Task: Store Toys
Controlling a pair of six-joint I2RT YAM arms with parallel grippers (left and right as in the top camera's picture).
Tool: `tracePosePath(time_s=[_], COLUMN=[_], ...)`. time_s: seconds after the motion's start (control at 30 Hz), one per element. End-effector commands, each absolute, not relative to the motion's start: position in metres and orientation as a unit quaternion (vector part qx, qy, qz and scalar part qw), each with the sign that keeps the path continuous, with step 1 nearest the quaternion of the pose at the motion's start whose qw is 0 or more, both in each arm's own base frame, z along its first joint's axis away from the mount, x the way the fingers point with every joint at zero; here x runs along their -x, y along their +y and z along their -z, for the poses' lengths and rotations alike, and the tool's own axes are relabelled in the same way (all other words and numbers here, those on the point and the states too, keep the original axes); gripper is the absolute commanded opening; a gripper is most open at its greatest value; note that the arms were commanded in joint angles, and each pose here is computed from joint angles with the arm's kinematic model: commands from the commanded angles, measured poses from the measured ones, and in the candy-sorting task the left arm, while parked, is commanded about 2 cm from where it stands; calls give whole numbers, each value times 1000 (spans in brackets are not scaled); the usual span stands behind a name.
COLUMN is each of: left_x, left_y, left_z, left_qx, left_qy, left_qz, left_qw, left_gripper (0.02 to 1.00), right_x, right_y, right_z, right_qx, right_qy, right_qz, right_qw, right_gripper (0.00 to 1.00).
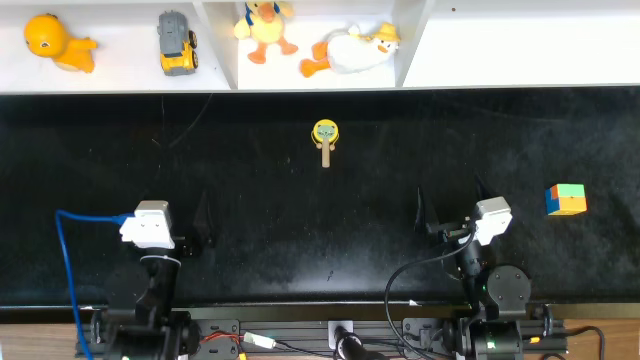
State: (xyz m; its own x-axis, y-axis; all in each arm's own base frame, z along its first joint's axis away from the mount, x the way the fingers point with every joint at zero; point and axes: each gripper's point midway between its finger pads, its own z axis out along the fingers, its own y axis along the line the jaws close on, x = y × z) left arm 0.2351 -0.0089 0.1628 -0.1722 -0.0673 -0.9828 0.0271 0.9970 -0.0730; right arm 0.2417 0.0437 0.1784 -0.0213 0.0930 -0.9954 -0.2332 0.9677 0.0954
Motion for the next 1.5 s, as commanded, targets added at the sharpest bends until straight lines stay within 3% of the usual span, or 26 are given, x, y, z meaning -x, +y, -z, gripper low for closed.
tracePosePath(time_s=[0.03,1.5], left_x=[-243,-246], left_y=[-10,-12], left_z=[-156,-157], left_qx=[15,11], left_qy=[745,734], left_qz=[42,47], left_qw=[666,678], left_gripper=[998,998], right_x=[-242,-242], right_y=[44,44], right_z=[-175,-175], right_qx=[47,47], right_qy=[705,705], right_qz=[-118,-118], right_qw=[698,698], right_gripper=[996,996])
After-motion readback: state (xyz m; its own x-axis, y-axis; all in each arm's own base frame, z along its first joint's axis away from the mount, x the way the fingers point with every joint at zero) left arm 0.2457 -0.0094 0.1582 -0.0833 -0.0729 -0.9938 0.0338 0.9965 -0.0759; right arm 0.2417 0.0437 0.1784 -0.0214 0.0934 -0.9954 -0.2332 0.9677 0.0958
